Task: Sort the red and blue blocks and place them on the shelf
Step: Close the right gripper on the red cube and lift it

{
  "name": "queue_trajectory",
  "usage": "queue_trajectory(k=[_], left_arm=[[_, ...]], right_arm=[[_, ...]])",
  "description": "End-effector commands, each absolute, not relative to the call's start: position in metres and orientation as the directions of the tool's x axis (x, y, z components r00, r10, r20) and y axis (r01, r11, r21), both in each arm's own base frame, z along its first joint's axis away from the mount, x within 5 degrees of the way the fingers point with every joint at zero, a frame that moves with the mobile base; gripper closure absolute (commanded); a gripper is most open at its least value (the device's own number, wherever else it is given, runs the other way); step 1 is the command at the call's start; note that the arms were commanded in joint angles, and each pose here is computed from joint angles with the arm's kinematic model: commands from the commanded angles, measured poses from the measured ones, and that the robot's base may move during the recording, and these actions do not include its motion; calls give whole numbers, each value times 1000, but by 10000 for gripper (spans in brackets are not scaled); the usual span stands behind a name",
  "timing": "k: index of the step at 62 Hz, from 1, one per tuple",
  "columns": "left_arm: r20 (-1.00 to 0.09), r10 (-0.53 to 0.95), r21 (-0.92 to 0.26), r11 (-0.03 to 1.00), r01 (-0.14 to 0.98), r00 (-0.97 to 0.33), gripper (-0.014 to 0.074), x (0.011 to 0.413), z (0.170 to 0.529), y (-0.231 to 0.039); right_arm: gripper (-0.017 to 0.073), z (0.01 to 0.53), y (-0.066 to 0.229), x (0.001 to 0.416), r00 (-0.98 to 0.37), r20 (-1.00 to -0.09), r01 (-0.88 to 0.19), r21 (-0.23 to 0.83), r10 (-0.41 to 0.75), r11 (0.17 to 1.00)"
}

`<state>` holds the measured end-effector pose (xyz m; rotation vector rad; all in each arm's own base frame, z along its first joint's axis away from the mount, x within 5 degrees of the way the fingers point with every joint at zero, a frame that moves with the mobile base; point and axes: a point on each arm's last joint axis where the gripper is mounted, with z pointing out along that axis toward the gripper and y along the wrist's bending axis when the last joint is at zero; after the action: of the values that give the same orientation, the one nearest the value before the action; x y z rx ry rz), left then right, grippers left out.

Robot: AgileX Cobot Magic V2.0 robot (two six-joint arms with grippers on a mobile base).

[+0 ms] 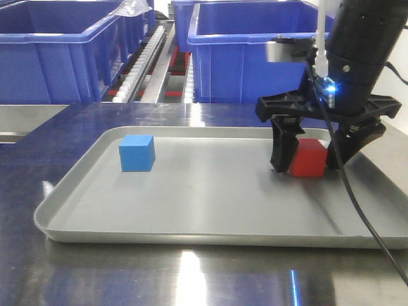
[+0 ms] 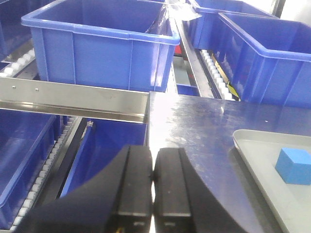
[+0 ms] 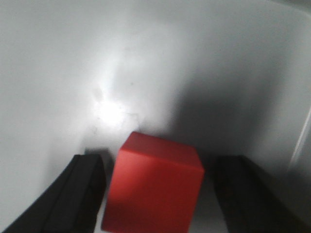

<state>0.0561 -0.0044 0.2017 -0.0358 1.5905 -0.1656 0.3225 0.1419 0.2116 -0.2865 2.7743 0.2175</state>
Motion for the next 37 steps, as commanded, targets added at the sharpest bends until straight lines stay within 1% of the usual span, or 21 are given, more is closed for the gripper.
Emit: queue_trajectory(k=[1, 5, 16, 21, 27, 37], left_arm=[[-989, -144, -139, 986, 97, 46, 454, 56, 202, -5], [-989, -144, -139, 986, 97, 46, 454, 56, 202, -5], [-989, -144, -139, 986, 97, 46, 454, 56, 202, -5], [-989, -144, -139, 986, 97, 46, 454, 56, 202, -5], [-989, -144, -139, 986, 97, 46, 454, 56, 202, -5], [-989, -144, -139, 986, 97, 46, 454, 56, 202, -5]], right_arm=[[26, 237, 143, 326, -879, -448, -243, 123, -164, 962], [89, 237, 143, 326, -879, -448, -243, 123, -164, 962], [363, 241, 142, 324, -876, -454, -244, 124, -164, 962], [456, 248, 141, 322, -867, -472, -247, 126, -161, 961], [491, 262, 138, 318, -840, -517, -258, 118, -163, 959], [493, 297, 127, 309, -764, -627, -269, 99, -150, 958]])
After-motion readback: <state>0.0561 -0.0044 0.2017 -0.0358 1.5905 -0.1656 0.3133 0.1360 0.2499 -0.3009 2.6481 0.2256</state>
